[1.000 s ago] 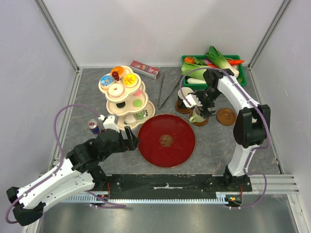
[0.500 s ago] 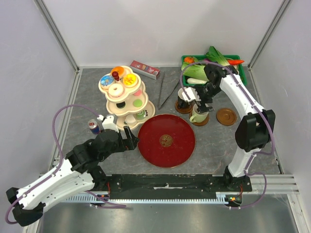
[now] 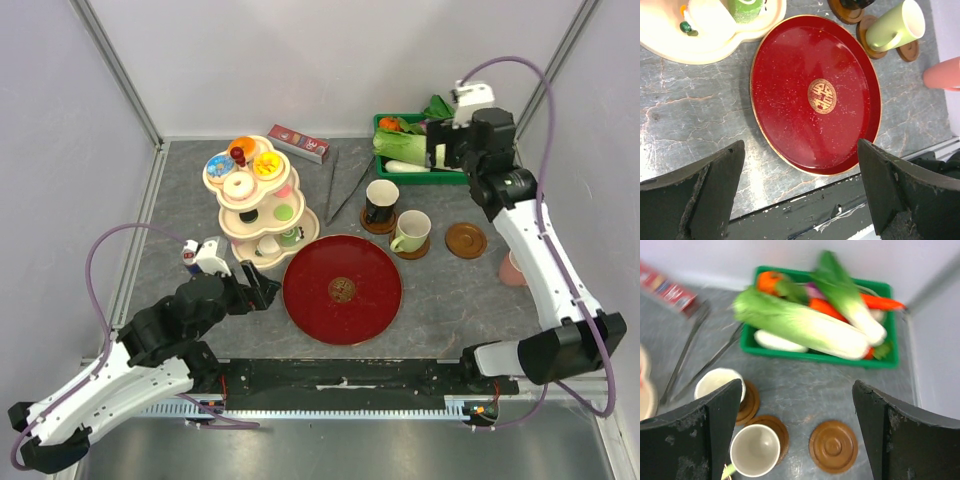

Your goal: Serve the afternoon tea

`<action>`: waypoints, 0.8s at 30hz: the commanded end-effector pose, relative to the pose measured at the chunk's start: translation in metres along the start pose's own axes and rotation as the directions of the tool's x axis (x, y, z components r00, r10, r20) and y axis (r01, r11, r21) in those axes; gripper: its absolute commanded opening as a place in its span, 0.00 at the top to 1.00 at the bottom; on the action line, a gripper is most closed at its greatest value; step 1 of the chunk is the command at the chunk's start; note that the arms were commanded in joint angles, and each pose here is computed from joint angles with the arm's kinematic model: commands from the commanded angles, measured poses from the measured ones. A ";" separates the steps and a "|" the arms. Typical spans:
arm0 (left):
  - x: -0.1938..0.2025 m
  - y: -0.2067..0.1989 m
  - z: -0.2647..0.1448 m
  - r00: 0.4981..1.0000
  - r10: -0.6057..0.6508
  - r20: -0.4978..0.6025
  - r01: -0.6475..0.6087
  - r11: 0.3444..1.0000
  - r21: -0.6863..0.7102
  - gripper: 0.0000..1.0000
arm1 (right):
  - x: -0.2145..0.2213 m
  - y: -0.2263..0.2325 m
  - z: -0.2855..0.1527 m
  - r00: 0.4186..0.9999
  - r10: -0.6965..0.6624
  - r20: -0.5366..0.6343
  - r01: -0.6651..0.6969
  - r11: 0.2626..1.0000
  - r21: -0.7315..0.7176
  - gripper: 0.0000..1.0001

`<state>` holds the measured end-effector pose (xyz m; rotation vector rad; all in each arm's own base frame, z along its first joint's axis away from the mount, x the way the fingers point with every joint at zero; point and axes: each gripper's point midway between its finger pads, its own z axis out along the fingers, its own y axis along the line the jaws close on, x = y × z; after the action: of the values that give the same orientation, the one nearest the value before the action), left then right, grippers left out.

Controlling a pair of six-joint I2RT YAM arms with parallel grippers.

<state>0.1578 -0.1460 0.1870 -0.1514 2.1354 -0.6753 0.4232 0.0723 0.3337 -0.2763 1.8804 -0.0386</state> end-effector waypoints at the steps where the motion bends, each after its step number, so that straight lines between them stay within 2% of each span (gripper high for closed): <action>1: -0.011 -0.017 -0.011 0.999 -0.013 0.038 0.009 0.995 0.101 0.01 | 0.024 -0.091 -0.038 0.920 0.390 0.032 -0.362 0.817 0.449 0.02; 3: -0.012 -0.022 -0.013 0.999 -0.013 0.043 0.007 0.991 0.134 0.01 | 0.063 -0.116 -0.049 0.896 0.442 -0.050 -0.353 0.776 0.523 0.02; 6: -0.010 -0.028 -0.013 1.000 0.000 0.030 -0.005 0.987 0.160 0.01 | 0.130 -0.159 -0.077 0.832 0.543 -0.111 -0.327 0.643 0.693 0.02; 9: -0.006 -0.027 -0.010 1.000 0.013 0.006 -0.013 0.989 0.148 0.01 | 0.176 -0.178 -0.100 0.796 0.583 -0.160 -0.282 0.592 0.755 0.02; 12: 0.001 -0.031 -0.005 0.999 0.033 -0.032 -0.028 0.988 0.155 0.01 | 0.219 -0.197 -0.123 0.742 0.656 -0.143 -0.277 0.493 0.825 0.02; 15: 0.004 -0.035 -0.004 0.997 0.049 -0.053 -0.040 0.986 0.165 0.01 | 0.255 -0.204 -0.125 0.656 0.748 -0.104 -0.349 0.422 0.837 0.02; 17: 0.006 -0.036 -0.005 0.997 0.052 -0.063 -0.040 0.984 0.173 0.01 | 0.266 -0.204 -0.117 0.607 0.790 -0.084 -0.428 0.414 0.803 0.02; 22: 0.007 -0.035 -0.005 0.997 0.045 -0.057 -0.034 0.983 0.180 0.01 | 0.272 -0.213 -0.099 0.597 0.802 -0.012 -0.544 0.416 0.729 0.02; 24: 0.006 -0.035 -0.005 0.998 0.042 -0.049 -0.032 0.982 0.186 0.01 | 0.274 -0.206 -0.088 0.566 0.825 0.000 -0.614 0.421 0.668 0.02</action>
<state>0.1440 -0.1710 0.1929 -0.0311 2.1630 -0.8224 0.2593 -0.2043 0.1354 1.1836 2.1607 -0.3316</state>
